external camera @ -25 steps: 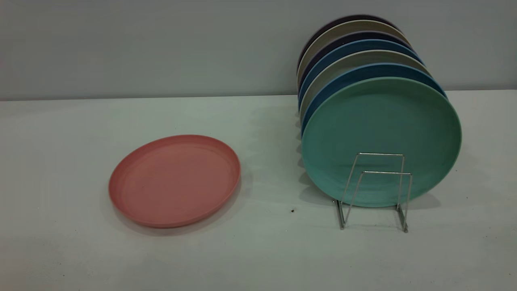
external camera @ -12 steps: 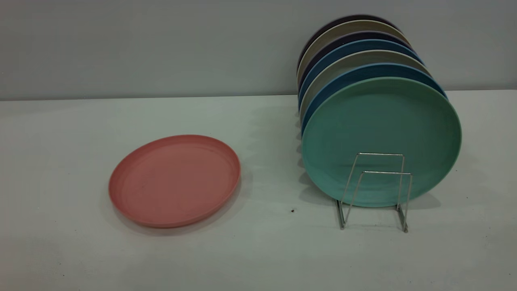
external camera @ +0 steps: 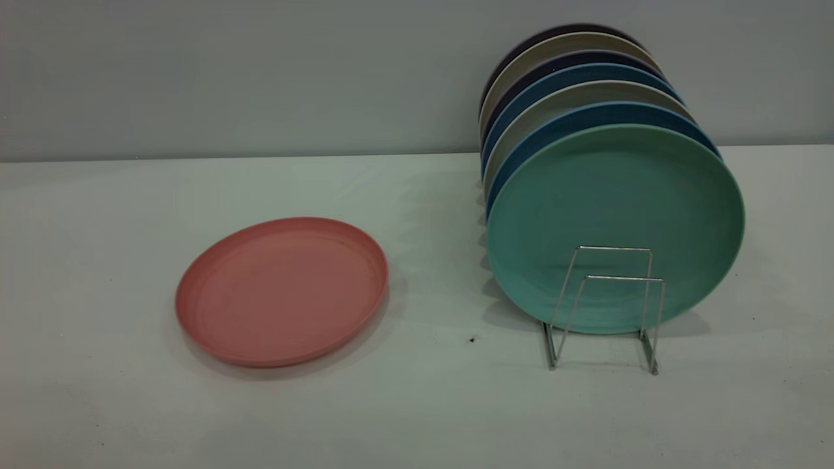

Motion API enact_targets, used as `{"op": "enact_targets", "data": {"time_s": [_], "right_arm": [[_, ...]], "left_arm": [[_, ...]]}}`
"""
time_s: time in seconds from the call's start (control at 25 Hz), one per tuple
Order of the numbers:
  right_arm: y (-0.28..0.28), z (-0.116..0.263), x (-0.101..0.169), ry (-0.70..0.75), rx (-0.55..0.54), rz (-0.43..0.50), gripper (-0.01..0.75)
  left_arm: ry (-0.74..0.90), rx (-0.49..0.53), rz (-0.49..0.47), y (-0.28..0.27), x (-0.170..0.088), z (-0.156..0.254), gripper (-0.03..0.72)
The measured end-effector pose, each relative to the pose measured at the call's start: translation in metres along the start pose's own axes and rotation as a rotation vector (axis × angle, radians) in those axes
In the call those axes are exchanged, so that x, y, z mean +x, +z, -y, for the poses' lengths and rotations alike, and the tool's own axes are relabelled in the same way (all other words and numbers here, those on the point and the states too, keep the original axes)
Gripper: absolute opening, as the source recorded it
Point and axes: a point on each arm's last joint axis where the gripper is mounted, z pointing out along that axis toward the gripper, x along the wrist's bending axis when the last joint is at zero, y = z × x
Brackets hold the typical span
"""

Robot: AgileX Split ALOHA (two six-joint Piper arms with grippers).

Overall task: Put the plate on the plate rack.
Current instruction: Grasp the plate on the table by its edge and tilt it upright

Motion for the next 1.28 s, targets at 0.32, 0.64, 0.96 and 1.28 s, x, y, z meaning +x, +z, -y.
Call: {"op": "enact_targets", "data": {"time_s": [0.32,0.64,0.96,1.28], "right_arm": [[0.021,-0.054,-0.008,0.114,-0.05,0.004,0.388],[0.074,-0.087,-0.022,0.248,-0.053,0.025,0.339],[0.178,-0.088,-0.043,0.318,0.146,0.077,0.26],[0.238,-0.089,-0.088,0.388,0.245,0.152,0.252]], "left_arm": [[-0.045,0.157,0.147,0.022,-0.013,-0.029,0.379],[-0.057,0.266,0.184,0.071,-0.019,-0.064,0.379],[0.022,0.487,0.183,0.161,-0.023,-0.089,0.379],[-0.202,0.425,0.428,0.229,0.007,-0.149,0.379]]}}
